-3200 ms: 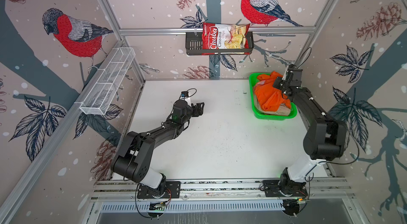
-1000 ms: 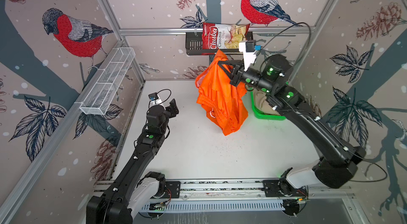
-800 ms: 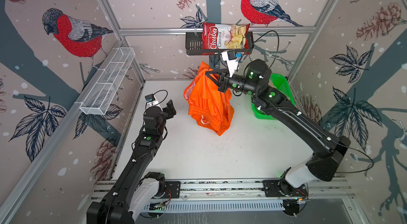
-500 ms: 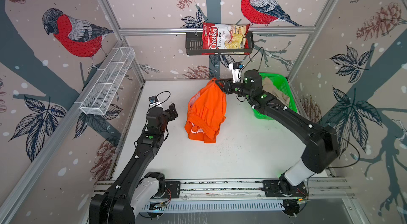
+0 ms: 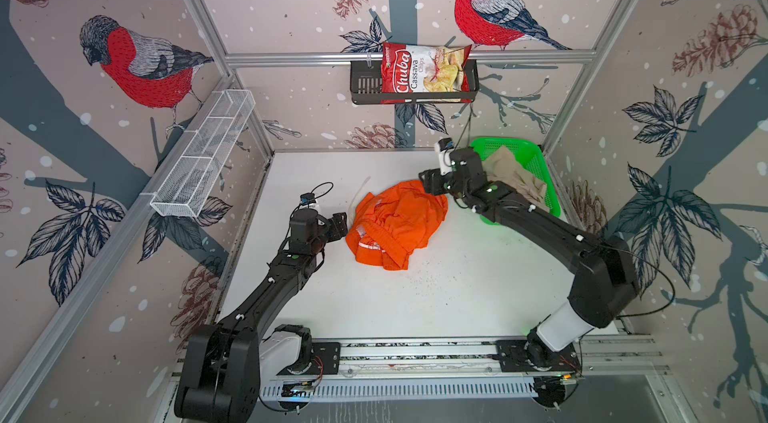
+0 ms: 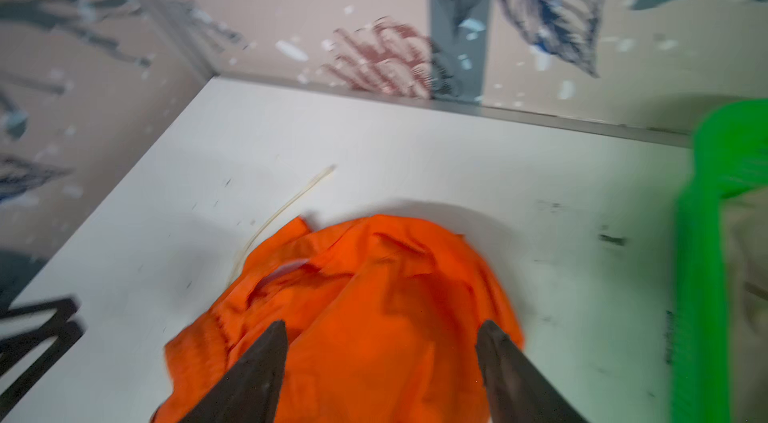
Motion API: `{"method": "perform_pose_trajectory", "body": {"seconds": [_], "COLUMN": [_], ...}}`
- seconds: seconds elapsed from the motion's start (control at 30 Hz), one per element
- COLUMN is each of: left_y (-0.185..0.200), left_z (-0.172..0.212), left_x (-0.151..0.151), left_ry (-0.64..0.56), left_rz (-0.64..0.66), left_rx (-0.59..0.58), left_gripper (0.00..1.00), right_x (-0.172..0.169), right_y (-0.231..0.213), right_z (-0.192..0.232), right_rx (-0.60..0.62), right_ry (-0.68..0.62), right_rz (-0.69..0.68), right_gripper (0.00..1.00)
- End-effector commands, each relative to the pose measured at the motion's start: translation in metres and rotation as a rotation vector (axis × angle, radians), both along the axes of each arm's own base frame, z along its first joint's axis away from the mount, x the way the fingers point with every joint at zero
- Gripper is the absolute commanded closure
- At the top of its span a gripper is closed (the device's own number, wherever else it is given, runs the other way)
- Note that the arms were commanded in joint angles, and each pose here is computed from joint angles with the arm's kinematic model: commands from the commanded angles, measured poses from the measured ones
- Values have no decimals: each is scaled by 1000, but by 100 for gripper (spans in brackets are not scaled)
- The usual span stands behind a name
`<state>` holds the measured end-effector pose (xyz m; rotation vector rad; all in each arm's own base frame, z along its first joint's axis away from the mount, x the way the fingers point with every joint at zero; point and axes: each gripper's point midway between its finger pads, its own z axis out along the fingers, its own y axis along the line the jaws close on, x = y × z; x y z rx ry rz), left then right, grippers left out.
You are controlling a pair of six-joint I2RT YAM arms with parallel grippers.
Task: Fold and stack the shorts
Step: 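Lower the orange shorts onto the table center and release with the right gripper, then grasp the shorts waistband with the right gripper and lift it up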
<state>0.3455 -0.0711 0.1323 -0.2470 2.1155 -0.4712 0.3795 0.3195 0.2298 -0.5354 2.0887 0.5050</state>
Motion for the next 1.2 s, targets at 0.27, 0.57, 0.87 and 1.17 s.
{"method": "perform_pose_trajectory", "body": {"seconds": [0.27, 0.57, 0.87, 1.17], "left_y": [36, 46, 43, 43], "left_z": [-10, -13, -7, -3], "left_x": [-1, -4, -6, -6], "left_ry": [19, 14, -38, -58], "left_rz": [213, 238, 222, 214], "left_rx": [-84, -81, -104, -91], "left_gripper": [23, 23, 23, 23], "right_x": [-53, -59, -46, -34], "right_y": [121, 175, 168, 169], "right_z": [-78, -112, -158, -179], "right_rx": [-1, 48, -75, -97], "right_ry": [199, 311, 284, 258], "right_rz": [99, 51, -89, -115], "right_gripper": [25, 24, 25, 68]}}
